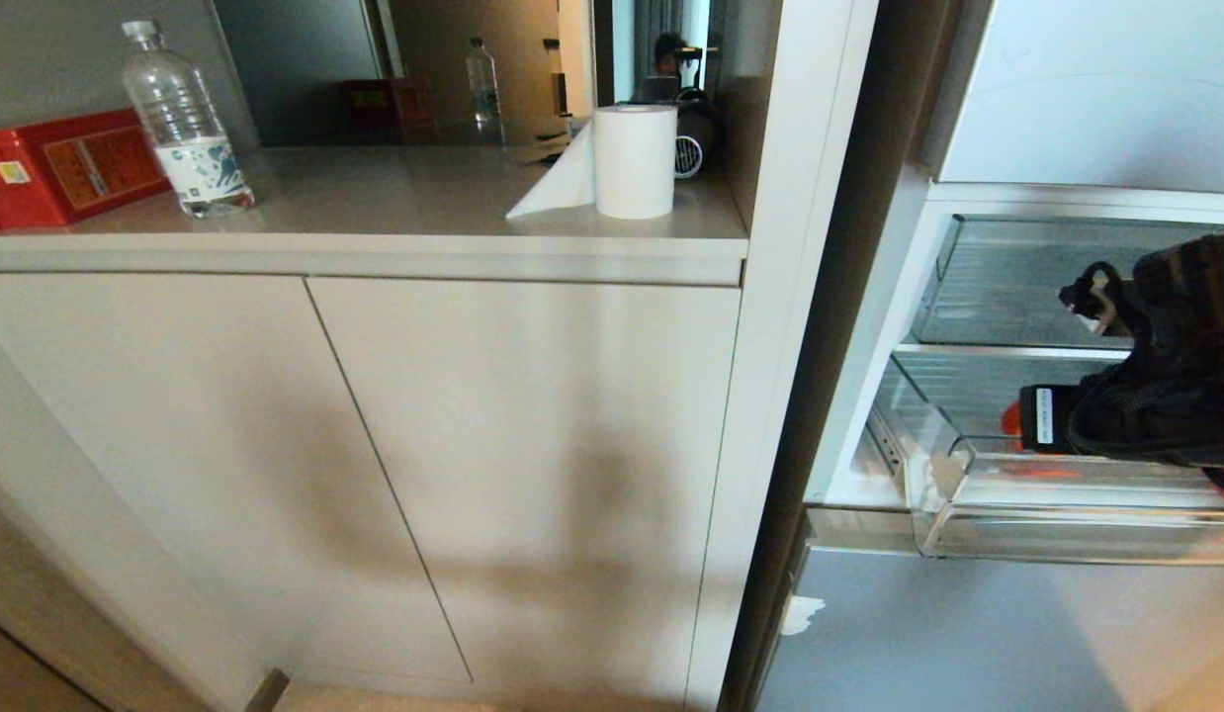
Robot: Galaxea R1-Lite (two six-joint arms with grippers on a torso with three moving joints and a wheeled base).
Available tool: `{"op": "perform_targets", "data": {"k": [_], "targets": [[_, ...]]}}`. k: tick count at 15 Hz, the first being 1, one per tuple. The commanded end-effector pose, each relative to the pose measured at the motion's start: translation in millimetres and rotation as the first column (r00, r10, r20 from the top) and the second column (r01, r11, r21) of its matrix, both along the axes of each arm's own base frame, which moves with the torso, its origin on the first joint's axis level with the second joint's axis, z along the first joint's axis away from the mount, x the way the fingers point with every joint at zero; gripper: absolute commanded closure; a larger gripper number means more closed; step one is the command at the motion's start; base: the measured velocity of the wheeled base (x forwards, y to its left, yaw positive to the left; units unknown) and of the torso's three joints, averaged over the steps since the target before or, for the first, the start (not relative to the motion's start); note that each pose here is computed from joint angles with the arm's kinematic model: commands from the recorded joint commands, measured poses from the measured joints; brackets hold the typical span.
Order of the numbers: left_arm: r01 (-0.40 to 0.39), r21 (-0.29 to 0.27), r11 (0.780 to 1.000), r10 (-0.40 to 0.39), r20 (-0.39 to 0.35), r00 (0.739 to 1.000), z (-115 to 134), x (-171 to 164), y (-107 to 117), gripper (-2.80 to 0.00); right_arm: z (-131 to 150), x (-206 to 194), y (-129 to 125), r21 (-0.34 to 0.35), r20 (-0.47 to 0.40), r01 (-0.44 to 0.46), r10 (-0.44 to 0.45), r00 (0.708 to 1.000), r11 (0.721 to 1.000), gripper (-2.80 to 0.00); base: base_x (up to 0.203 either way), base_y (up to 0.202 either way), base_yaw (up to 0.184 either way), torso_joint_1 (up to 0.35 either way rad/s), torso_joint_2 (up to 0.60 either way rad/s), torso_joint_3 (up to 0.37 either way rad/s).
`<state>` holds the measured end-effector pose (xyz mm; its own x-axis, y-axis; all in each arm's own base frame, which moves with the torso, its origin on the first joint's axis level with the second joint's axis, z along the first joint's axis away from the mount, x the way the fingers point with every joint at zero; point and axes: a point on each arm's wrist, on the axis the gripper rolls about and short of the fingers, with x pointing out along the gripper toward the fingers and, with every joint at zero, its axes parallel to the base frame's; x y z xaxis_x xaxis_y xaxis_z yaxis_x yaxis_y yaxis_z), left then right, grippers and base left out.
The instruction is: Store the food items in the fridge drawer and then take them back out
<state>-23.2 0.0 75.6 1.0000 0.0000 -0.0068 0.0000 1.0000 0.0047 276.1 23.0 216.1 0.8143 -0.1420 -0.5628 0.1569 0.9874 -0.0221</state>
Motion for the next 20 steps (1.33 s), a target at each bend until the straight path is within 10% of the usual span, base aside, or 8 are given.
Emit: {"op": "perform_targets", "data": {"k": [1,11,17,18,20], "targets": [[0.0,0.0,1.0,0.0,-0.002,1.0,-0.1,0.1,0.0,0.0,-7.3,4.4,0.9,-0.005,-0.027,-0.003,0.003,1.0,1.0,0.0,0.0,0.0,0.0,0.0,0.0,0.0],[0.0,0.0,1.0,0.0,-0.002,1.0,0.0,0.1,0.0,0.0,17.1,-86.2,-10.0,-0.02,-0.202,-0.001,-0.003,0.979,1.0,0.0,0.0,0.0,0.0,0.0,0.0,0.0],[0.0,0.0,1.0,0.0,-0.002,1.0,-0.1,0.1,0.0,0.0,2.9,-48.1,-32.7,-0.017,-0.206,0.116,-0.117,0.972,0.993,0.0,0.0,0.0,0.0,0.0,0.0,0.0],[0.0,0.0,1.0,0.0,-0.002,1.0,-0.1,0.1,0.0,0.0,-4.4,-37.8,-36.1,-0.018,-0.213,0.129,-0.13,0.968,0.992,-2.8,0.0,0.0,0.0,0.0,0.0,0.0],[0.0,0.0,1.0,0.0,-0.002,1.0,0.0,0.1,0.0,0.0,-14.1,-24.5,-41.4,-0.006,-0.236,0.14,-0.137,0.962,0.99,-2.8,0.0,0.0,0.0,0.0,0.0,0.0]]}}
